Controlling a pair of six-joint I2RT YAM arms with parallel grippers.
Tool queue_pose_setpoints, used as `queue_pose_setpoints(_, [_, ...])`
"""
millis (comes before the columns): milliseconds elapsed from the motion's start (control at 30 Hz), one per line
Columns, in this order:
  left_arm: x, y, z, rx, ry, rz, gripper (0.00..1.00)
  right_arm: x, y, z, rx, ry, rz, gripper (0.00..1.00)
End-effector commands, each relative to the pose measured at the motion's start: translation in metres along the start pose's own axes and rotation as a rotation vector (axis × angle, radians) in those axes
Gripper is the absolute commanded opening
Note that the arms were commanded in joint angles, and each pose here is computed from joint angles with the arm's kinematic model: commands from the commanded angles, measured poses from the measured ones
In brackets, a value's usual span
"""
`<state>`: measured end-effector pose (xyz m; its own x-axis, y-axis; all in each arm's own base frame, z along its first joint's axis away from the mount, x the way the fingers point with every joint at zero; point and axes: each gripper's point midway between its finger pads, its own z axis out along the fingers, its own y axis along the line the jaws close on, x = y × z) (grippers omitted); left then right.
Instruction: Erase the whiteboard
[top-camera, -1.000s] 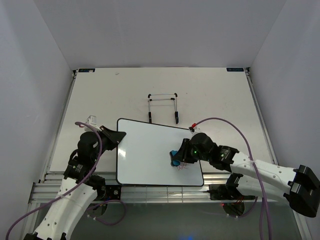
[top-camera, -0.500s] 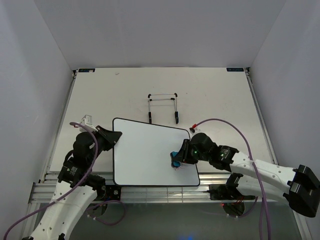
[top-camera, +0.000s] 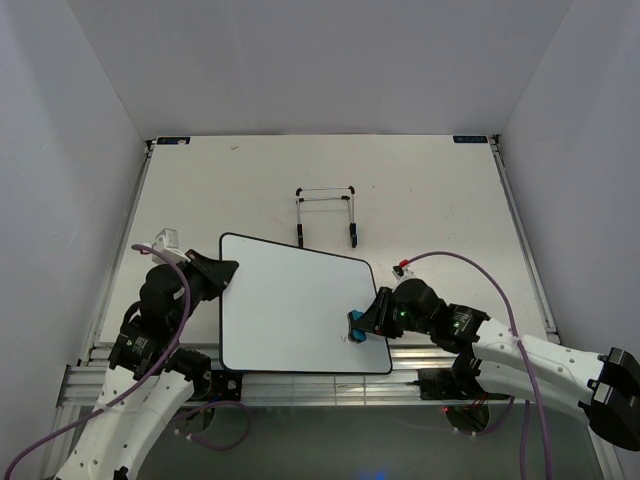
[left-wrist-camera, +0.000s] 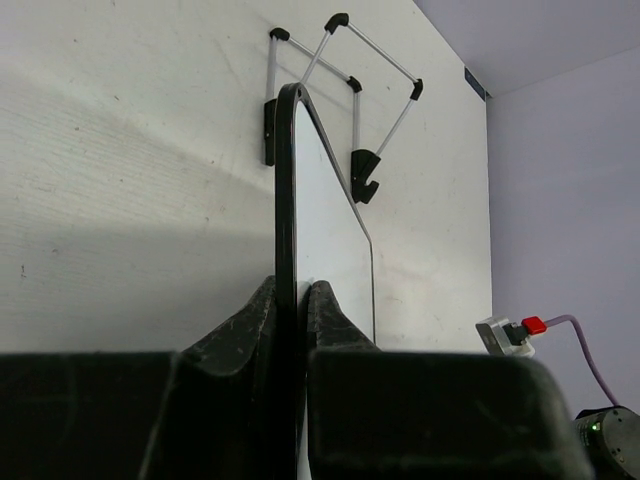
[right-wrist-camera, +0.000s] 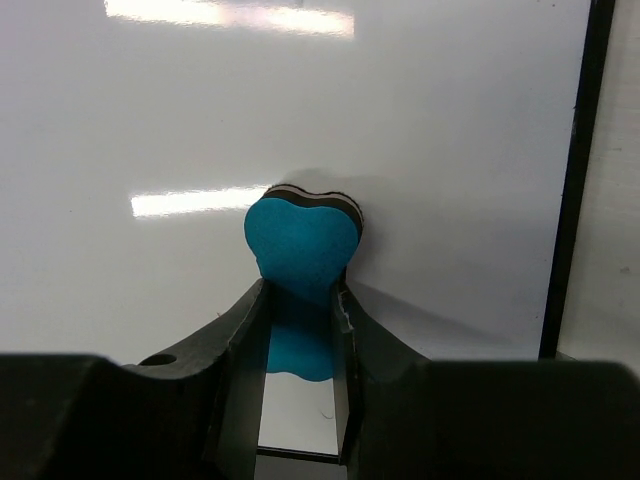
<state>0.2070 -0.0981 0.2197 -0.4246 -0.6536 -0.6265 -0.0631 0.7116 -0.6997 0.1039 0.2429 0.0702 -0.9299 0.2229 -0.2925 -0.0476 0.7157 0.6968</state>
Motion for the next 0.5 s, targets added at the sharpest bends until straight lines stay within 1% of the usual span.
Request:
queue_pose_setpoints(0, [-0.034, 0.023, -0.005, -0.132, -0.149, 0.154, 0.00, 0.072, -0.131, -0.032, 0.488, 0.279, 0.002, 0.08])
queue_pose_setpoints(133, [-0.036, 0.021, -0.008, -0.128, -0.154, 0.160, 0.00, 0.073, -0.137, -0.033, 0.560, 0.310, -0.026, 0.08])
queue_pose_setpoints(167, [-0.037, 0.020, -0.010, -0.127, -0.157, 0.161, 0.00, 0.071, -0.133, -0.033, 0.561, 0.312, -0.032, 0.08])
queue_pose_setpoints(333, [-0.039, 0.021, -0.013, -0.130, -0.165, 0.160, 0.00, 0.061, -0.138, -0.033, 0.640, 0.289, -0.074, 0.08])
queue_pose_setpoints(467, [-0.042, 0.019, -0.016, -0.128, -0.175, 0.163, 0.00, 0.052, -0.132, -0.032, 0.623, 0.248, -0.088, 0.08])
